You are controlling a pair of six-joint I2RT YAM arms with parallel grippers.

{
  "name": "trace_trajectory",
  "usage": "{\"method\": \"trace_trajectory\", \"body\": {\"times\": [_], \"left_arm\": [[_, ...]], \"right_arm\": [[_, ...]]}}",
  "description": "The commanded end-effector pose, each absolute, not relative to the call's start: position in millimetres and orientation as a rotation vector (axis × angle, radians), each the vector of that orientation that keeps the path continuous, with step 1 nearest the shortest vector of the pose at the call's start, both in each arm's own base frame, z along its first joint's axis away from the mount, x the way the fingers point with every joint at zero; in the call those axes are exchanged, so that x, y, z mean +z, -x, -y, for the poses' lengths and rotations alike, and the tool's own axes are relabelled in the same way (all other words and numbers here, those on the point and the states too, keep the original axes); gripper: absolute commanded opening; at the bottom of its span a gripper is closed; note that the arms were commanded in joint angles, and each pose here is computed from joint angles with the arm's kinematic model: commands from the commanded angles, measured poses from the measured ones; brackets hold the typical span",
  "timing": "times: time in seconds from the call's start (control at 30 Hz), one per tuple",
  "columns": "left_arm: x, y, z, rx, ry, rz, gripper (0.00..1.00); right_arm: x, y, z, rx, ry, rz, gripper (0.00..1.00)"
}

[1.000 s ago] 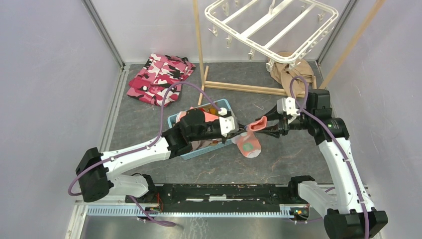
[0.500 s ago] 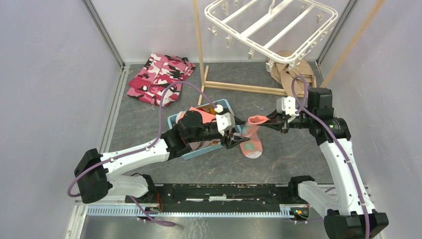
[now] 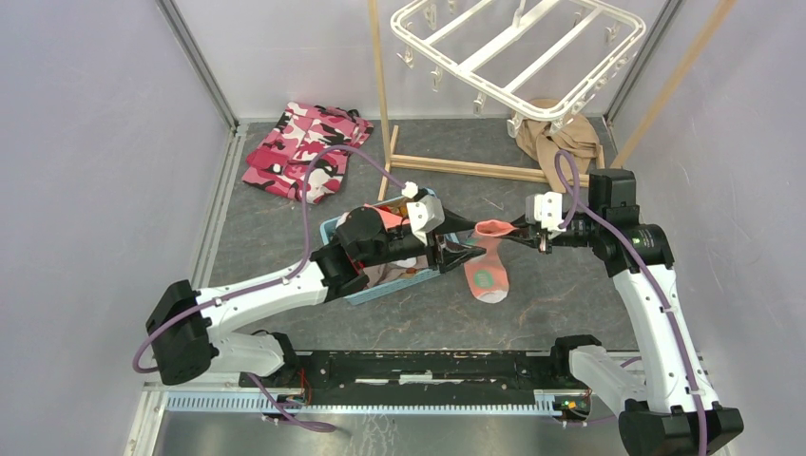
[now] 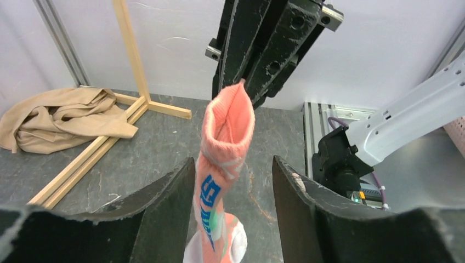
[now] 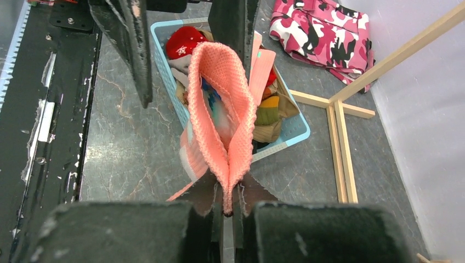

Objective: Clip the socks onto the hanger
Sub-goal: Pick up the sock from the bin.

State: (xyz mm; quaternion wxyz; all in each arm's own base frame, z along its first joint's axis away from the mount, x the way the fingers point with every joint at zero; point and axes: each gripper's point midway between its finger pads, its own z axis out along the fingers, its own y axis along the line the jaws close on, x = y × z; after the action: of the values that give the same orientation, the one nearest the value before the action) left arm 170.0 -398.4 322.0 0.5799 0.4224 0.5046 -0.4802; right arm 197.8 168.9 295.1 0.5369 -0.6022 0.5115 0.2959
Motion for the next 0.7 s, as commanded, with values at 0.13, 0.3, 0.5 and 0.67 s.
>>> {"method": "trace_trajectory", "body": {"times": [0.13,0.3,0.5,0.67], "left_arm": [[351,-176,412,-1.163,-0.944,-1.127,0.37],[344,-176,414,-1.156,-0.966,-1.147,0.02],[338,-179,409,-1.097,-0.989,-1.148,0.02],[338,-191,403,-0.999,-0.967,-1.127,0.02]], "right_arm": [[307,-196,-169,0.657,1.460,-1.165,0.01],[306,-196,-169,0.659,1.461,-1.166,0.02],[309,-205,-163,0.652,1.400,-1.258,0.34],[315,-216,-139,0.539,1.313,-1.357,0.72]]}}
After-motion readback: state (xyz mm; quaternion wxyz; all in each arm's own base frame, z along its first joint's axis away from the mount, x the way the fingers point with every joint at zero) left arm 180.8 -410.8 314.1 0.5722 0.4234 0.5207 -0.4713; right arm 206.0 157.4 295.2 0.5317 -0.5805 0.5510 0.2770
